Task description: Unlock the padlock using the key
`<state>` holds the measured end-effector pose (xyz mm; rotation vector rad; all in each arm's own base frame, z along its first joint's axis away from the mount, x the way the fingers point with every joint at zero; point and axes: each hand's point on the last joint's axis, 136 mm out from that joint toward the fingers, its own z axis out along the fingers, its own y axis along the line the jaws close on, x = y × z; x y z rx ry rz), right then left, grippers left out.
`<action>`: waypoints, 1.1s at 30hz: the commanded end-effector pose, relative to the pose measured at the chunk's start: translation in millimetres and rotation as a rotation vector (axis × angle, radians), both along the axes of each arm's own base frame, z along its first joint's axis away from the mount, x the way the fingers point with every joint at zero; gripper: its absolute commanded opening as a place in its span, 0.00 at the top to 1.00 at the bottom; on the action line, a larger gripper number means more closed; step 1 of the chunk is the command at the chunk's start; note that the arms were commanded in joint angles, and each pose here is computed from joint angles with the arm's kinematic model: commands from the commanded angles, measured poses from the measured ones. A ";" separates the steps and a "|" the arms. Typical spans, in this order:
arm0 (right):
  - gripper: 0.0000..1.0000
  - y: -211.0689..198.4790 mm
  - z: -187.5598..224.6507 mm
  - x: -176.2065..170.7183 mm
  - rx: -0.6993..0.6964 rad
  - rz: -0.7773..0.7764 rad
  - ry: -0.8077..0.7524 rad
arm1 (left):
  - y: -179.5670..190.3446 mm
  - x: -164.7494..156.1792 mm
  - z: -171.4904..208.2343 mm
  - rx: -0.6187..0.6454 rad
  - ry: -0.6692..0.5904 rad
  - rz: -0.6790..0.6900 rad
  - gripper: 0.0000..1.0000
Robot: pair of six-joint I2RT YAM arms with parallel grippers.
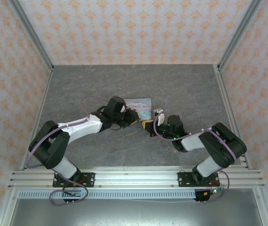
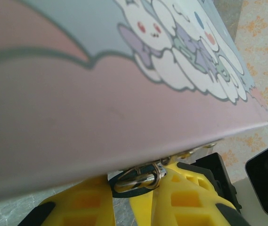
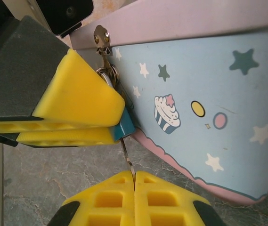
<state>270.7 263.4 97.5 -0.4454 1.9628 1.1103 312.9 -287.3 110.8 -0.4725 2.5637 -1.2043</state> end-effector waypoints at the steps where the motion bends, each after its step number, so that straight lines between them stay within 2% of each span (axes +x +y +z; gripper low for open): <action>1: 1.00 -5.3 10.5 3.4 0.006 -0.026 -0.049 | -4.9 3.3 18.7 -0.054 -0.031 -0.005 0.87; 33: 1.00 -0.2 24.8 8.5 0.069 -0.016 -0.064 | -8.7 1.4 22.1 -0.082 -0.033 -0.023 0.87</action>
